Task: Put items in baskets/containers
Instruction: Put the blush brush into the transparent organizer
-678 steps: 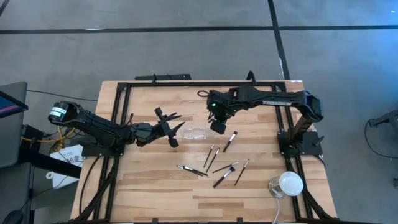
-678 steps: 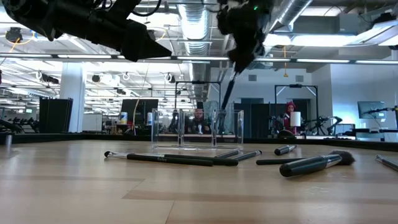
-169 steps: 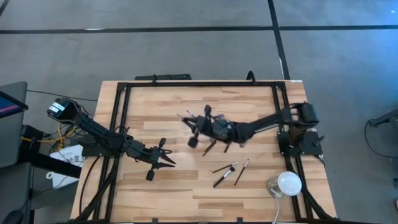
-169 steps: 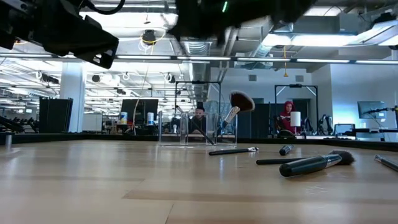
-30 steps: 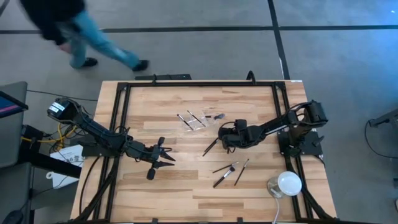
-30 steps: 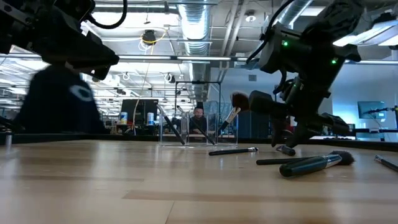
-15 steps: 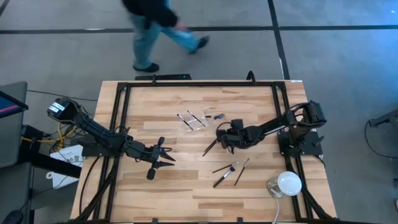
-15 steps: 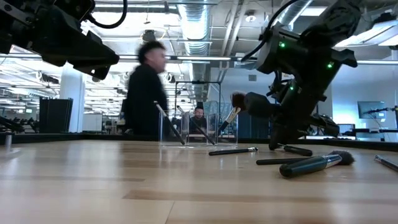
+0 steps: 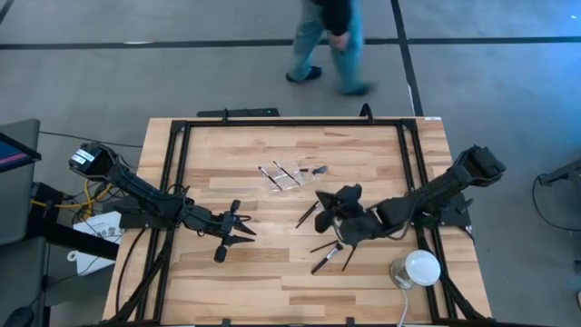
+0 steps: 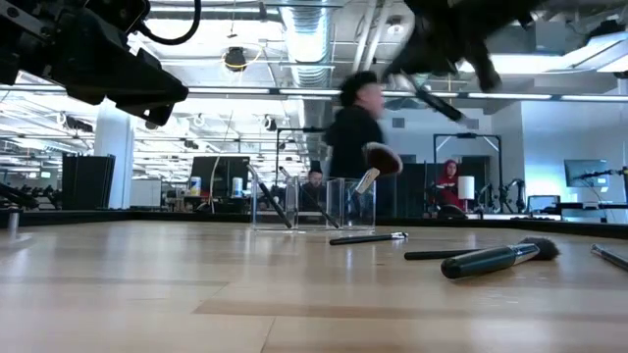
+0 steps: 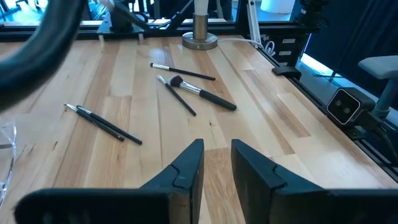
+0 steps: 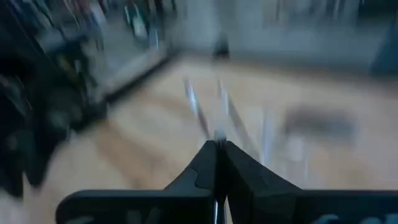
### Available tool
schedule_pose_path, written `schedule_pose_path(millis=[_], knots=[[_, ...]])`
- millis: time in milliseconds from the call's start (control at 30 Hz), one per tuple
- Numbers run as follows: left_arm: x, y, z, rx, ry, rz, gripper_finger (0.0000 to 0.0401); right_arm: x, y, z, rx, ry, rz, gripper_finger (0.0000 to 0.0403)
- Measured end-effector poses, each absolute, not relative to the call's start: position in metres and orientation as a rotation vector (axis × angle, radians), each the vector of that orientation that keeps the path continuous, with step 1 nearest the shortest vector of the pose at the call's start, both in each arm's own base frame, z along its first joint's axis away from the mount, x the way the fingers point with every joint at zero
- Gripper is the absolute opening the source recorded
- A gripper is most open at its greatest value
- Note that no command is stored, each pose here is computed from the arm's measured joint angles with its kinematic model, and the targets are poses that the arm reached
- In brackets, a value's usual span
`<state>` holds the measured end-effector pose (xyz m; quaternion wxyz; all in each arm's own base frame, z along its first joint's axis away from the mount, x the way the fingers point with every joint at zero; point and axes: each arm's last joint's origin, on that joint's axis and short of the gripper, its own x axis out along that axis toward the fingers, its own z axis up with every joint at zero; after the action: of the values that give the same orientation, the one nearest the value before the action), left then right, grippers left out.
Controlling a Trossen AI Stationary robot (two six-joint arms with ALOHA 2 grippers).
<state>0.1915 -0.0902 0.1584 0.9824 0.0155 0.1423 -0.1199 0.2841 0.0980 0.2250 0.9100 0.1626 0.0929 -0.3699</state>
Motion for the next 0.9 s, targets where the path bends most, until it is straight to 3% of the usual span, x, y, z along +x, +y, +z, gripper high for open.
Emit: schedule_pose_path(millis=[100, 267, 600, 900], knots=[[0.192, -0.090, 0.159, 0.030, 0.282, -0.242, 0.0078, 0.292, 0.098, 0.244, 0.152, 0.070, -0.854, 0.0009], [0.192, -0.090, 0.159, 0.029, 0.279, -0.242, 0.0078, 0.318, 0.075, 0.244, -0.022, 0.056, -0.918, 0.0010], [0.192, -0.090, 0.159, 0.032, 0.277, -0.243, 0.0078, 0.366, 0.003, 0.205, -0.227, -0.124, -0.817, 0.0011], [0.192, -0.090, 0.160, 0.031, 0.276, -0.243, 0.0078, 0.378, -0.014, 0.163, -0.225, -0.129, -0.740, 0.0010]])
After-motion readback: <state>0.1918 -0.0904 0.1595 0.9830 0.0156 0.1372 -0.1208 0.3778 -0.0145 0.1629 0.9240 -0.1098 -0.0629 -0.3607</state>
